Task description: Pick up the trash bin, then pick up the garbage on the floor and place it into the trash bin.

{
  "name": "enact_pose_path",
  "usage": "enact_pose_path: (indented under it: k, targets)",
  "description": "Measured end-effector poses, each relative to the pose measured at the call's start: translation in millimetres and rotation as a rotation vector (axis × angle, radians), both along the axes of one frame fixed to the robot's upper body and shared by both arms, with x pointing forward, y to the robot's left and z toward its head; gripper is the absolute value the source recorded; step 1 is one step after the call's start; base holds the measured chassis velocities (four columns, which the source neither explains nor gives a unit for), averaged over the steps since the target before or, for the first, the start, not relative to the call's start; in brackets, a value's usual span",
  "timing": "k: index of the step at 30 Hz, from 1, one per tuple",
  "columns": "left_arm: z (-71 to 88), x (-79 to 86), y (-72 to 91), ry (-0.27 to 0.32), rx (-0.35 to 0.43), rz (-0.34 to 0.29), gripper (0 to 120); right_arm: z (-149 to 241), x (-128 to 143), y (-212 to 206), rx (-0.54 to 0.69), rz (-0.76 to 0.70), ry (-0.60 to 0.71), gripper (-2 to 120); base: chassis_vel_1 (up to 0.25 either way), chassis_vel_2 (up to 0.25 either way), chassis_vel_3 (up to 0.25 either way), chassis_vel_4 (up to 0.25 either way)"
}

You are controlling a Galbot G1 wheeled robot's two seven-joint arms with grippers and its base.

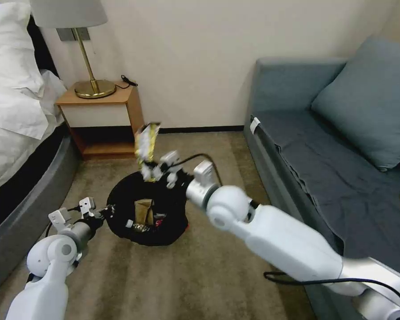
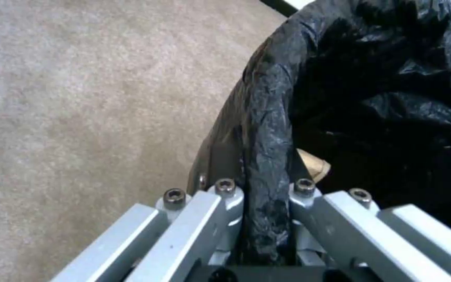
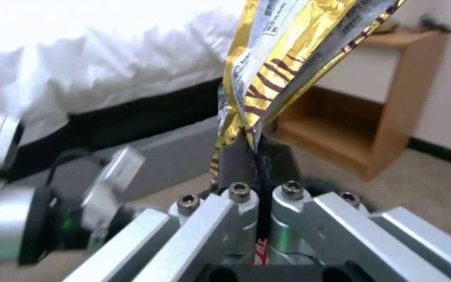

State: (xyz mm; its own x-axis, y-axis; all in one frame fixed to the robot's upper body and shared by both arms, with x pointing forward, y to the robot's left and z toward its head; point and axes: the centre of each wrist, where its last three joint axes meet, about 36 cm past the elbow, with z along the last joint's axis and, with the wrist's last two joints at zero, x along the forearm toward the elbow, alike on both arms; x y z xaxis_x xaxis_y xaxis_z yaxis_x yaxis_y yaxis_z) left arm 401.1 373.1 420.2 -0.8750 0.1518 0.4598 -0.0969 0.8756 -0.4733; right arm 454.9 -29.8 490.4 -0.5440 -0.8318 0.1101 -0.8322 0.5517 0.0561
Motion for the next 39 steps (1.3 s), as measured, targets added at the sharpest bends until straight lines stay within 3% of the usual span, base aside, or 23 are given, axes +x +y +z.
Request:
enact_pose_path:
  k: [15, 18, 22, 39]
  targets:
    - [2.7, -5.7, -1.7, -0.003, -0.023, 0.010, 4, -46.0, -14.4, -4.0, -0.105, 0.042, -0.007, 0, 0.000, 0.000, 0.000, 0.000]
    - [3.3, -6.3, -2.5, -0.005, -0.028, 0.011, 4, -50.6, -15.4, -4.3, -0.117, 0.037, -0.004, 5, 0.000, 0.000, 0.000, 0.000]
    - [3.2, -7.7, -4.1, -0.005, -0.036, 0.014, 4, -51.5, -15.4, -4.5, -0.133, 0.031, 0.002, 25, 0.000, 0.000, 0.000, 0.000]
    - [2.5, -12.3, -0.8, 0.005, -0.047, 0.032, 4, -46.0, -14.5, -14.4, -0.153, -0.027, -0.019, 82, 0.000, 0.000, 0.000, 0.000]
